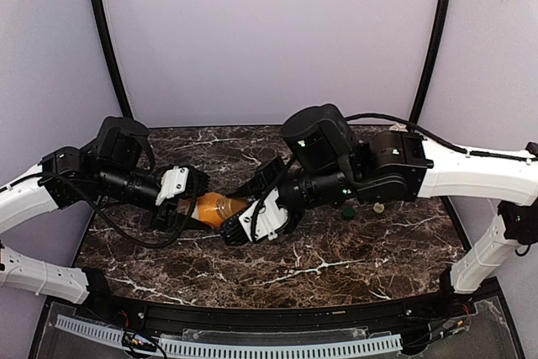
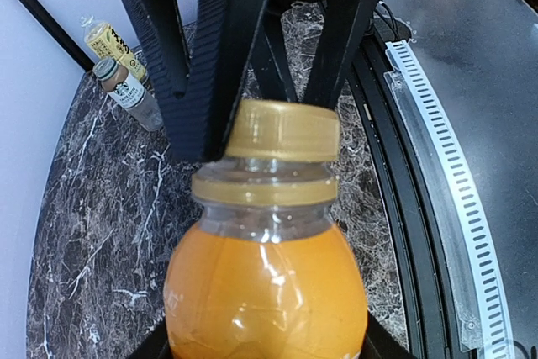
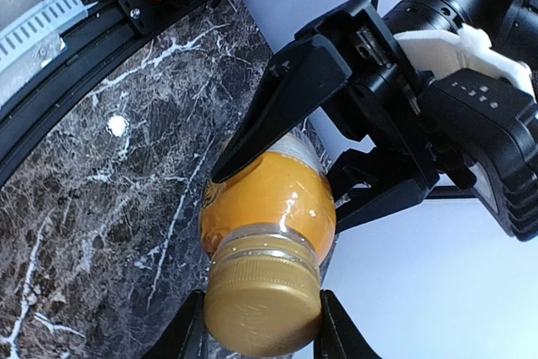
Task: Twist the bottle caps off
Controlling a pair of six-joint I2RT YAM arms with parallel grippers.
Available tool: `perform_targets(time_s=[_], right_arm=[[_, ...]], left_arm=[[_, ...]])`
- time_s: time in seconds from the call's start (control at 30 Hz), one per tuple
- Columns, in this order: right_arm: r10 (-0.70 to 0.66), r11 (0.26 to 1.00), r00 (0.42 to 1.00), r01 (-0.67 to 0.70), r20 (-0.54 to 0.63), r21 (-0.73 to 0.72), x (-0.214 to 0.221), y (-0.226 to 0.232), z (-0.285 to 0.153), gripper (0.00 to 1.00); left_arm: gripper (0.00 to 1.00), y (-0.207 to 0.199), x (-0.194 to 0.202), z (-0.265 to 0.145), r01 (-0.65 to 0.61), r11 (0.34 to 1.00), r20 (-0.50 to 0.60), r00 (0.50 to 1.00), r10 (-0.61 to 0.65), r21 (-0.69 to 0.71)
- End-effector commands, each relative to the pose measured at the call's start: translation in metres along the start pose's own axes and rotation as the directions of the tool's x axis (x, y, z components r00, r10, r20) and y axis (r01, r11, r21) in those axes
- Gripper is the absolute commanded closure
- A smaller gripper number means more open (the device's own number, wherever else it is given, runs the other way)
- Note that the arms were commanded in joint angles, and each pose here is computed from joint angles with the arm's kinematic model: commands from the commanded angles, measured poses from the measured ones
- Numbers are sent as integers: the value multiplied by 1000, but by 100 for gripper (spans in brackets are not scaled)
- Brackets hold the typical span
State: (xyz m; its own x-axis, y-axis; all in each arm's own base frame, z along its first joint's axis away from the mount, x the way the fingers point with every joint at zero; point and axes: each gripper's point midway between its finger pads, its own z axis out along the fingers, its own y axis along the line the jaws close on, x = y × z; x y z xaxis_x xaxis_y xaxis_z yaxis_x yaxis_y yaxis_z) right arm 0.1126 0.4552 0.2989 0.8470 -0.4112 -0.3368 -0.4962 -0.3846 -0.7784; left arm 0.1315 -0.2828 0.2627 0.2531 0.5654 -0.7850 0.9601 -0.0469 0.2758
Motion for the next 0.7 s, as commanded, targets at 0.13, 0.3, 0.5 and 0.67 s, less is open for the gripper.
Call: perform_targets(time_s=[0.13, 0.3, 0.5, 0.67], right_arm=[[-230, 951, 968, 245, -100, 186, 3, -38, -12, 100], [-216, 940, 976, 215, -26, 265, -11, -46, -37, 100], [-140, 943, 989, 122, 38, 311, -17, -48, -53, 100], [292, 885, 954, -299, 73, 357, 23, -71, -67, 100]], left_arm=[[87, -9, -13, -3, -17, 999, 51, 999, 14, 51], [88, -11, -7, -3, -24, 998, 36, 999, 23, 50], [89, -7, -5, -2, -38, 999, 30, 999, 37, 20], [88, 12, 0, -4, -46, 994, 12, 999, 48, -102]])
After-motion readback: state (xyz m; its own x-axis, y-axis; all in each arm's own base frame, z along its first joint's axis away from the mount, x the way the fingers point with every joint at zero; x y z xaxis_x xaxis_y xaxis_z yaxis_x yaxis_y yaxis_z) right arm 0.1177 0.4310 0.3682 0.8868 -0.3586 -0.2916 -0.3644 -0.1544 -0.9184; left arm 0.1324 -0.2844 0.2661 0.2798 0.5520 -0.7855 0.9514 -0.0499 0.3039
